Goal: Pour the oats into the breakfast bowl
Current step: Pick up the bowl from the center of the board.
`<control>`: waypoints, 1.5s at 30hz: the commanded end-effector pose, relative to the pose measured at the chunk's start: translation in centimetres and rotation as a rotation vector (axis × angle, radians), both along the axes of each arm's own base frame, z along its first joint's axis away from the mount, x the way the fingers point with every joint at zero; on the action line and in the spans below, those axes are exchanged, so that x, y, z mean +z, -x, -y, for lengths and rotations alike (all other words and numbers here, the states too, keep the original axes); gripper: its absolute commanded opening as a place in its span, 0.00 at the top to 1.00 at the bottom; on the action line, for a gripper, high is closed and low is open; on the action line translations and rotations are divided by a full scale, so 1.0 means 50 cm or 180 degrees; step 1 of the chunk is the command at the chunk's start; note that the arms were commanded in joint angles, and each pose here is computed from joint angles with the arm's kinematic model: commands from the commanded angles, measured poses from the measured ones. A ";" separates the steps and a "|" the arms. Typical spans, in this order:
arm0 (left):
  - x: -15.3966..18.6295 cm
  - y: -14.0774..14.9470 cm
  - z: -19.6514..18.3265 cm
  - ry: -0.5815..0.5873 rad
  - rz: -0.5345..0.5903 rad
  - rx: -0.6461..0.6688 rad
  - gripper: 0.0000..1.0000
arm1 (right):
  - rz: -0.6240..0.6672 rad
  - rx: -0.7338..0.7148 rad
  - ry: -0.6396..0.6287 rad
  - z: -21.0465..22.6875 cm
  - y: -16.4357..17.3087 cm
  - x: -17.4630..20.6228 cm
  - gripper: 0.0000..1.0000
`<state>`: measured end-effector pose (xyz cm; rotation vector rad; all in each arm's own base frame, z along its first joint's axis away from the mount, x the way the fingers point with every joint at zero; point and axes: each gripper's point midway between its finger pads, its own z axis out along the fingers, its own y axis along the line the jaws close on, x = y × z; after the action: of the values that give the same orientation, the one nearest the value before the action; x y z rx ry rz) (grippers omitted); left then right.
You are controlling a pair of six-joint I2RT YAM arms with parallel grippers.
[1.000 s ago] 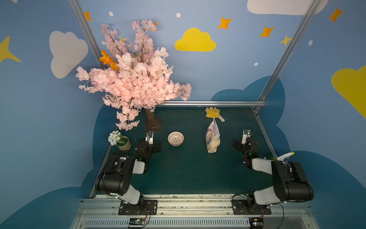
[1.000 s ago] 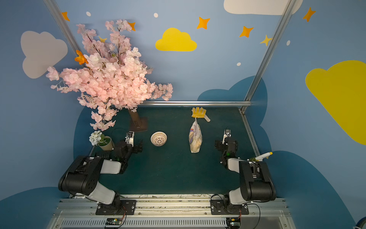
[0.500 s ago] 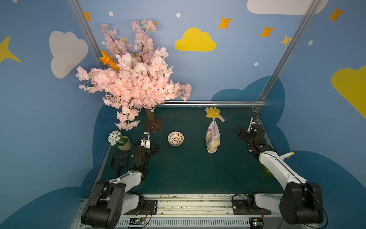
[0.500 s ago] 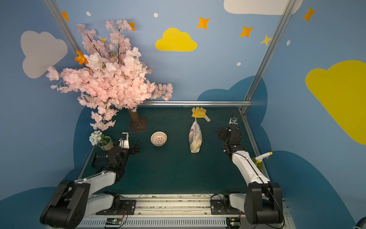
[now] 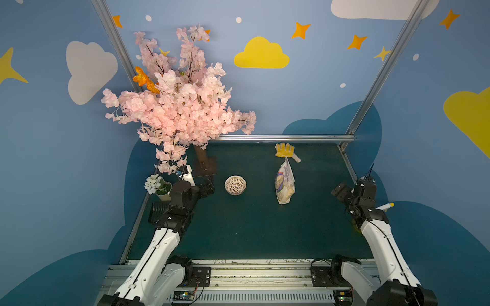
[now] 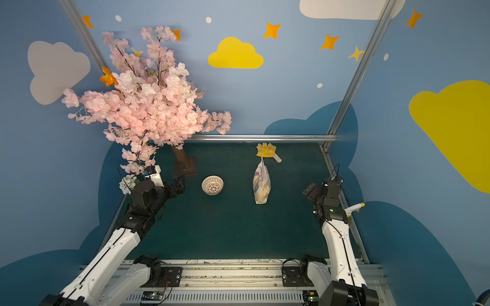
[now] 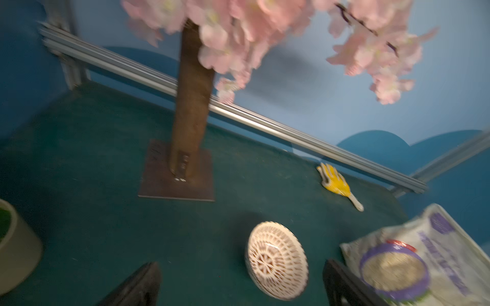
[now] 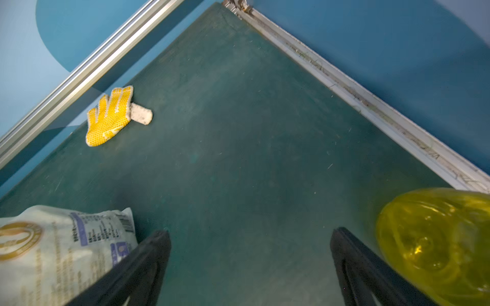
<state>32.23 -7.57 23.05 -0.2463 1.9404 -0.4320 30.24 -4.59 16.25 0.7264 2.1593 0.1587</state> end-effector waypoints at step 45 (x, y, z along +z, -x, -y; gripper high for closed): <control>-0.329 -0.119 0.144 -0.0287 -0.2202 0.0274 0.97 | -0.0020 0.0957 -0.0188 -0.170 0.064 -0.084 0.02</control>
<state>39.96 -14.47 5.47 -0.4948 2.5682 -0.1671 26.84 3.83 12.27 0.4252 2.2694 0.3802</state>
